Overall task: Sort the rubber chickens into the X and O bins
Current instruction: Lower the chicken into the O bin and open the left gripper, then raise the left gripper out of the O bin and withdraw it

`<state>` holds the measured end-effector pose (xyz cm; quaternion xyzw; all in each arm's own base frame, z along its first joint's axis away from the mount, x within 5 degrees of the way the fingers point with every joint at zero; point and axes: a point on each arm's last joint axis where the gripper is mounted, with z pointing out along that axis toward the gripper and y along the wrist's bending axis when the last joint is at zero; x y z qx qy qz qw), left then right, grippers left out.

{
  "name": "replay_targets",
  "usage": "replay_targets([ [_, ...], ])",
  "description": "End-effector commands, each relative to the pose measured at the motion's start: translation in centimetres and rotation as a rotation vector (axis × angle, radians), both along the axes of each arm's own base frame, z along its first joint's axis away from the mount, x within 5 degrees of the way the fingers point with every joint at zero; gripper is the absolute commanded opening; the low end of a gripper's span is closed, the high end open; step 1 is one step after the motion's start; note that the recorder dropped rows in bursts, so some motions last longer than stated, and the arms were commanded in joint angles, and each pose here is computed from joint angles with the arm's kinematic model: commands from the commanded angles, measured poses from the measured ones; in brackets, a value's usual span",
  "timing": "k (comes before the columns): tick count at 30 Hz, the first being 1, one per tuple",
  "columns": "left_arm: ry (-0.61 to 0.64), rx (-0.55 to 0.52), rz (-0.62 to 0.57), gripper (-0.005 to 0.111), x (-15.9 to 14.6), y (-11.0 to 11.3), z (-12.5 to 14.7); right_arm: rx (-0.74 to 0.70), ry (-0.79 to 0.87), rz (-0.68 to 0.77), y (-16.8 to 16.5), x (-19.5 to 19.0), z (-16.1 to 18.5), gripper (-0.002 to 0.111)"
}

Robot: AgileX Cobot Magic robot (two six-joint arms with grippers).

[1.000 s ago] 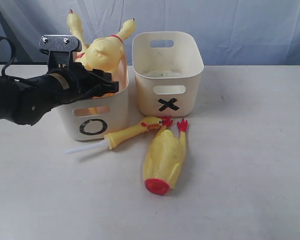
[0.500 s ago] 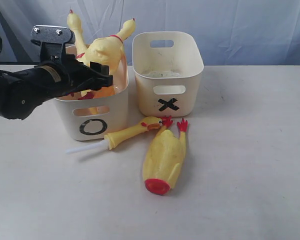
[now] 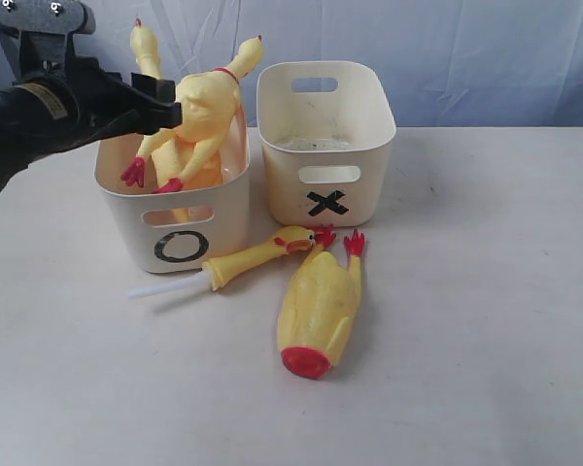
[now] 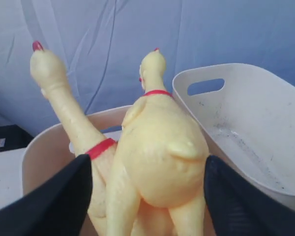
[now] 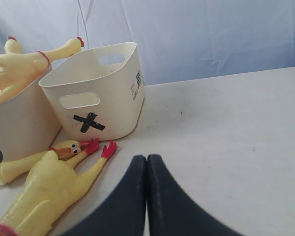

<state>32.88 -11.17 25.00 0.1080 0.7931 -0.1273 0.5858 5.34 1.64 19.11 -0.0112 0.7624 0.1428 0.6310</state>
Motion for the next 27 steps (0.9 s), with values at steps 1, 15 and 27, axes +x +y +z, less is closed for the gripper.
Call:
replay_targets([
  [1,-0.068,-0.006,-0.011,0.062,-0.6,0.2,1.8,-0.001,-0.012,-0.001,0.0,0.0,0.0,-0.001],
  [15,0.058,0.168,0.007,0.000,-7.2,2.8,7.4,-0.001,-0.011,0.000,0.0,0.0,0.0,-0.001],
  [27,-0.018,0.032,0.037,0.000,-19.4,6.9,5.6,-0.001,-0.013,-0.001,0.0,0.0,0.0,-0.001],
])
